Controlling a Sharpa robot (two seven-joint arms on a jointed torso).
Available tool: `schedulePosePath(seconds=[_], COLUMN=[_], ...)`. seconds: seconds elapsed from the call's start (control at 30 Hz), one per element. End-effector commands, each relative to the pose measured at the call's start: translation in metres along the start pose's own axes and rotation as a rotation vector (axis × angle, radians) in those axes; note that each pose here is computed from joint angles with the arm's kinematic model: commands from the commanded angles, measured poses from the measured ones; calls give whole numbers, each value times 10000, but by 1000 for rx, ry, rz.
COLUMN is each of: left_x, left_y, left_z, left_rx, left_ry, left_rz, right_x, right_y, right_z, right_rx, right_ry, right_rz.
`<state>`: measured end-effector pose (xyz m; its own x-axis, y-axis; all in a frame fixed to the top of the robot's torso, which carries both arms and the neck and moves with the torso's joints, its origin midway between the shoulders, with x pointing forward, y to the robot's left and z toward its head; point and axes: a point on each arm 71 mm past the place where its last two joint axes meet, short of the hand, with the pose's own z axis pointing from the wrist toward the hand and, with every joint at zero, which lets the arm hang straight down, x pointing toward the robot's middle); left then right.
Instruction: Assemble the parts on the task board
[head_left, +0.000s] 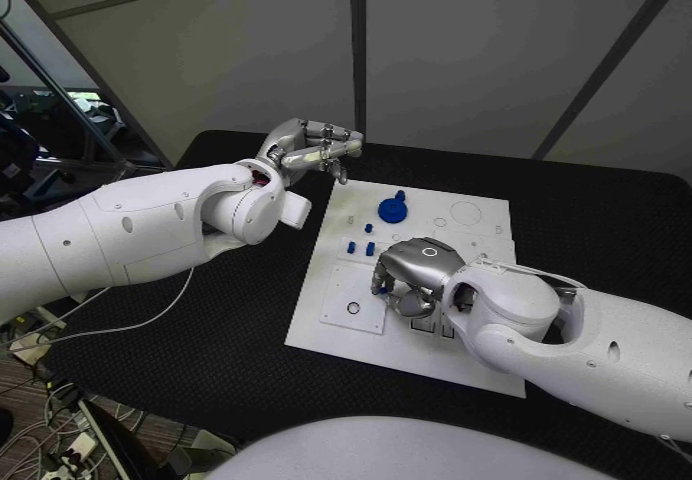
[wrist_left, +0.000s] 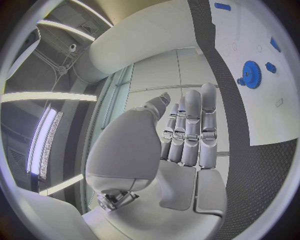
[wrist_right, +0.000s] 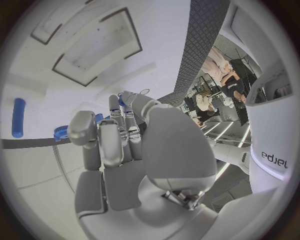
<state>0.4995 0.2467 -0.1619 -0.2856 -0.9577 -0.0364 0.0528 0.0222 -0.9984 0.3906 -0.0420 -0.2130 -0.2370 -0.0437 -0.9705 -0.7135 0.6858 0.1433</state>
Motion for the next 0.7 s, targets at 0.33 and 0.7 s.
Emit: schedulePosePath(seconds=[0.33,0.7], left_x=[11,12], left_y=[-10,-11], left_z=[5,4], left_rx=[3,3], left_ry=[10,10], left_rz=[-4,-4], right_x=[9,24], right_y=[-5,1], right_z=[44,64], right_rx=[11,8], right_ry=[20,40], right_rz=[-19,-20])
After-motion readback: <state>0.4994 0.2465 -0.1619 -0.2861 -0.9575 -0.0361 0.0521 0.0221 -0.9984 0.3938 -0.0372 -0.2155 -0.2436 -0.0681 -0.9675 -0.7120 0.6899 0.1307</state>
